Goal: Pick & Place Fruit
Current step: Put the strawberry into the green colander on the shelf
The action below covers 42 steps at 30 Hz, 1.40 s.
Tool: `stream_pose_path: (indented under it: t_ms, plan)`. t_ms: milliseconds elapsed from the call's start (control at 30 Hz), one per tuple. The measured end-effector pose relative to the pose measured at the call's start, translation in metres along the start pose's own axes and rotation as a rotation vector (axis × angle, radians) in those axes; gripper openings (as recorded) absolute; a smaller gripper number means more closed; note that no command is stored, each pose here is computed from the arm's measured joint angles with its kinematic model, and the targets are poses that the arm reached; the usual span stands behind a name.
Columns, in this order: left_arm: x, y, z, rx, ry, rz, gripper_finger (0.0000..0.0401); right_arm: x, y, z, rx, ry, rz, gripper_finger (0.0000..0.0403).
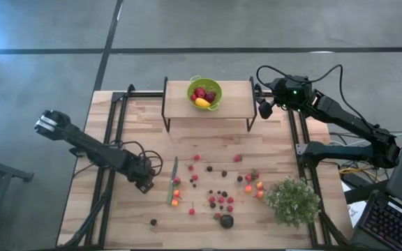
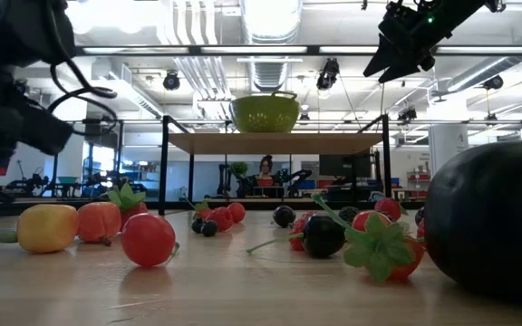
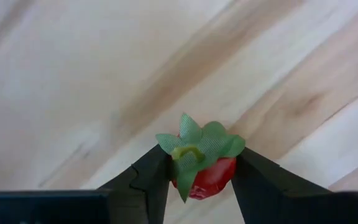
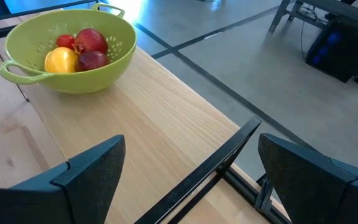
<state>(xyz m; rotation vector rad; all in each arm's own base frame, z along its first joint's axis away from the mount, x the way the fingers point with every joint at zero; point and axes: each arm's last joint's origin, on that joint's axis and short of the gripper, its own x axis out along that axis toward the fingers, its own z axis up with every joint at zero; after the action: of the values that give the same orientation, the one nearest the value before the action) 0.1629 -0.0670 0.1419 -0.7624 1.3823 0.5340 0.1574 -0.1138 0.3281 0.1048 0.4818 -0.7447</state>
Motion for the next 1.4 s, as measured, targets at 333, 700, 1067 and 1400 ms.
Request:
stream_pose_path:
  t_ms: [333, 700, 1067, 1400]
  plan:
    - [-0.003, -0.021, 0.019, 0.084, -0.290, -0.169, 0.0161, 0.000, 0.000, 0.000, 0.001, -0.001, 0.000, 0.0363]
    - [-0.029, -0.049, 0.055, 0.360, -0.683, -0.453, 0.0157, 0.000, 0.000, 0.000, 0.002, -0.001, 0.001, 0.0363]
    - [-0.071, -0.054, 0.100, 0.558, -1.071, -0.434, 0.0156, 0.000, 0.000, 0.000, 0.002, -0.001, 0.001, 0.0363]
    - [-0.137, -0.061, 0.137, 0.712, -1.356, -0.269, 0.0162, 0.000, 0.000, 0.000, 0.005, 0.000, 0.000, 0.0363]
